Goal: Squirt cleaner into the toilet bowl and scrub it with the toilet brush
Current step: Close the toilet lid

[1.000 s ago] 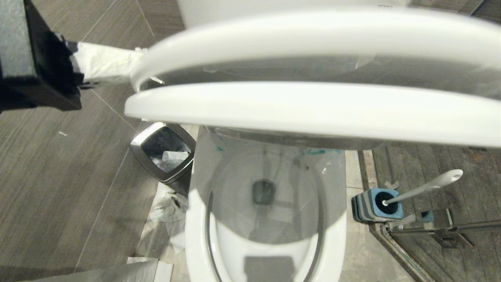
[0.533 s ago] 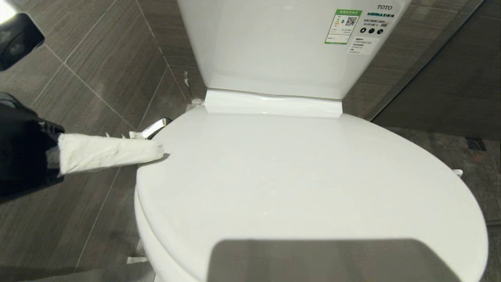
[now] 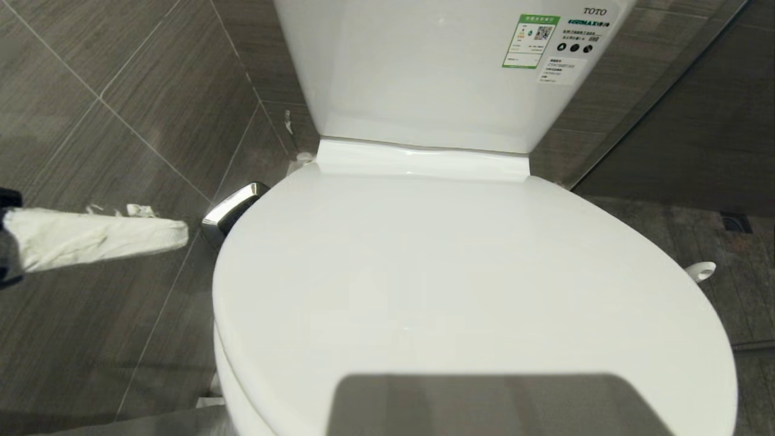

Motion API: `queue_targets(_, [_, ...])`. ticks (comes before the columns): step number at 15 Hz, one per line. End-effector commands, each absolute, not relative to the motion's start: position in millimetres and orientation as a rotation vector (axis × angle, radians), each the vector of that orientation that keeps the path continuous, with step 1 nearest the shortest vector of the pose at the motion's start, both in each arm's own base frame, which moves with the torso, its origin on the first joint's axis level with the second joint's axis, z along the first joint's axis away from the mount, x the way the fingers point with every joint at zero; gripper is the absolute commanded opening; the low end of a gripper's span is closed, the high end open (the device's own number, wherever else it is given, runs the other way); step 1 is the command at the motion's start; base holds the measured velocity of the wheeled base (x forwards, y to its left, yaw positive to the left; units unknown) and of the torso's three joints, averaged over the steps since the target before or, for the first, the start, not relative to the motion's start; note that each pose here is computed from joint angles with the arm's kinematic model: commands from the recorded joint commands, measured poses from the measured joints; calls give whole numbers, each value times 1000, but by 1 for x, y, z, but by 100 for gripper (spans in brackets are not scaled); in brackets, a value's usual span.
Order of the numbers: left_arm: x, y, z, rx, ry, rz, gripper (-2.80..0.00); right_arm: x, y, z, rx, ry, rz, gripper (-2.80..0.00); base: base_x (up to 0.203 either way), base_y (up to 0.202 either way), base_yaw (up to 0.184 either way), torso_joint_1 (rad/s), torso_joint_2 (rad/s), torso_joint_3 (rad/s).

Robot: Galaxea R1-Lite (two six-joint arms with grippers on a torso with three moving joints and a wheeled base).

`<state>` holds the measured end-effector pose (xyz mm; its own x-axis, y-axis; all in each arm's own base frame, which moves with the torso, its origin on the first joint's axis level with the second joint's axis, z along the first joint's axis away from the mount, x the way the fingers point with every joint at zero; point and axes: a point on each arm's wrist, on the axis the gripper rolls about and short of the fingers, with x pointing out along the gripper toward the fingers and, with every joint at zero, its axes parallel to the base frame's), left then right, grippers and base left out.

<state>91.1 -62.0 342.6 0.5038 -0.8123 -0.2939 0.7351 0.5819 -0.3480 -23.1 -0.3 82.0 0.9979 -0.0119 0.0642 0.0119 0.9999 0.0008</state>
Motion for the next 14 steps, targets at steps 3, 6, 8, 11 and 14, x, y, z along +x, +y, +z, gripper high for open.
queue_targets(3, [71,-48,345,-180,521,-901,-280,-21,0,75,0,-40,-12,-280,0,0,0,0,0,0])
queue_targets(6, [69,-46,344,-173,515,-873,-280,-21,0,75,0,-40,-12,-280,0,0,0,-1,1,27])
queue_targets(8, [68,-45,343,-171,524,-860,-280,-21,0,75,0,-40,-12,-280,0,0,0,5,2,149])
queue_targets(11, [66,-44,342,-168,521,-847,-280,-21,0,75,0,-40,-12,-280,0,0,0,0,4,190])
queue_targets(14, [65,-44,340,-160,523,-837,-280,-21,0,75,0,-40,-12,-280,0,0,0,4,3,205])
